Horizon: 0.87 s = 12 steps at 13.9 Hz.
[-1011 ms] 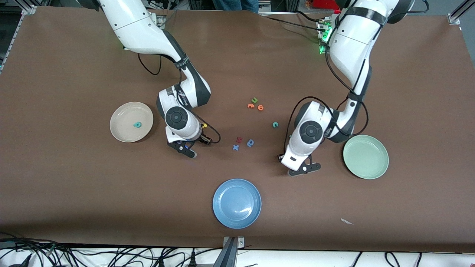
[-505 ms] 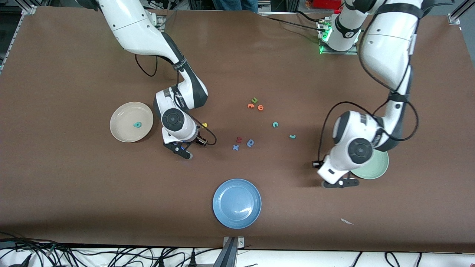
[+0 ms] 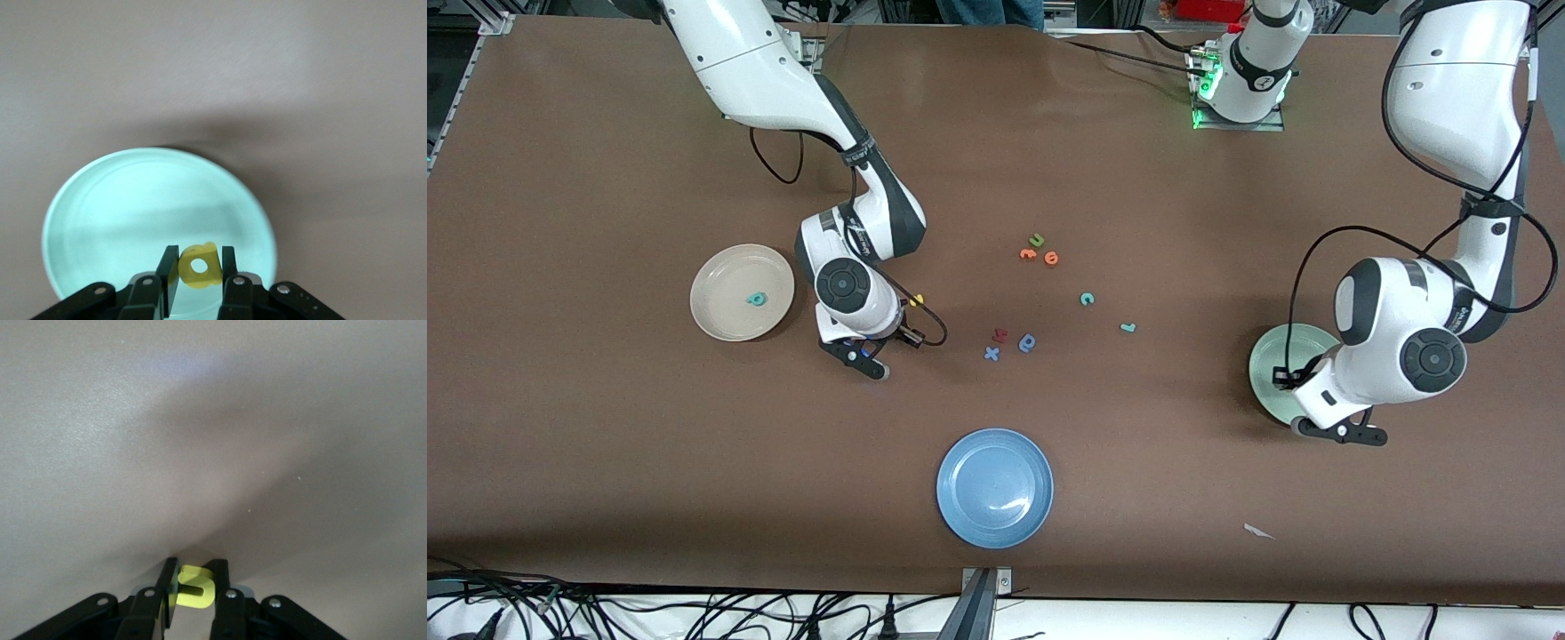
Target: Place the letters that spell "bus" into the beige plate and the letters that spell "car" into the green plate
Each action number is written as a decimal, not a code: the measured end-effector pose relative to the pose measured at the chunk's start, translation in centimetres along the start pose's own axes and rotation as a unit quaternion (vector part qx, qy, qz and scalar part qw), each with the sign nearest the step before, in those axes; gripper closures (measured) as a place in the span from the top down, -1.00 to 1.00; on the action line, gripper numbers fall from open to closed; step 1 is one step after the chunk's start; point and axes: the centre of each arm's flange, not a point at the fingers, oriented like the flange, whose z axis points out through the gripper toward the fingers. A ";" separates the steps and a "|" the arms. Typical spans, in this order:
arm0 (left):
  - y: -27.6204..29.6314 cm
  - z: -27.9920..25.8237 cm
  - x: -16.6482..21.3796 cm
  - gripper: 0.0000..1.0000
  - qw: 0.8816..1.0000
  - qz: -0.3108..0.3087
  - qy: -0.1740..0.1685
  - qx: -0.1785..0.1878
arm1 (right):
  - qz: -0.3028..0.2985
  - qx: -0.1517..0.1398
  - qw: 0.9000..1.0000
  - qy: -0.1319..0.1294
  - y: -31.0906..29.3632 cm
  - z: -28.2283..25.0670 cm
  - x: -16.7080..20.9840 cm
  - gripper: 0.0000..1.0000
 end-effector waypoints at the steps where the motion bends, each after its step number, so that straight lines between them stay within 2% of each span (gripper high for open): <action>1: -0.5 1.1 -0.5 -0.40 1.000 0.007 0.005 0.003 | -0.004 0.000 1.000 0.002 0.1 -0.4 0.3 -0.48; 4: -0.4 2.9 -1.4 -0.22 0.999 0.043 0.012 0.002 | -0.059 -0.032 0.998 -0.005 3.2 -3.5 3.4 -0.48; 7: 0.5 0.6 -1.1 0.35 0.999 0.041 0.026 -0.001 | -0.134 -0.061 0.989 -0.015 9.0 -6.7 8.3 -0.48; 10: 5.0 -0.4 -0.9 0.93 0.999 0.005 0.027 -0.024 | -0.197 -0.076 0.977 -0.034 16.6 -7.4 11.6 -0.48; 12: 9.1 0.0 -1.2 1.00 0.998 -0.022 0.019 -0.052 | -0.226 -0.083 0.969 -0.061 21.2 -6.4 11.9 -0.48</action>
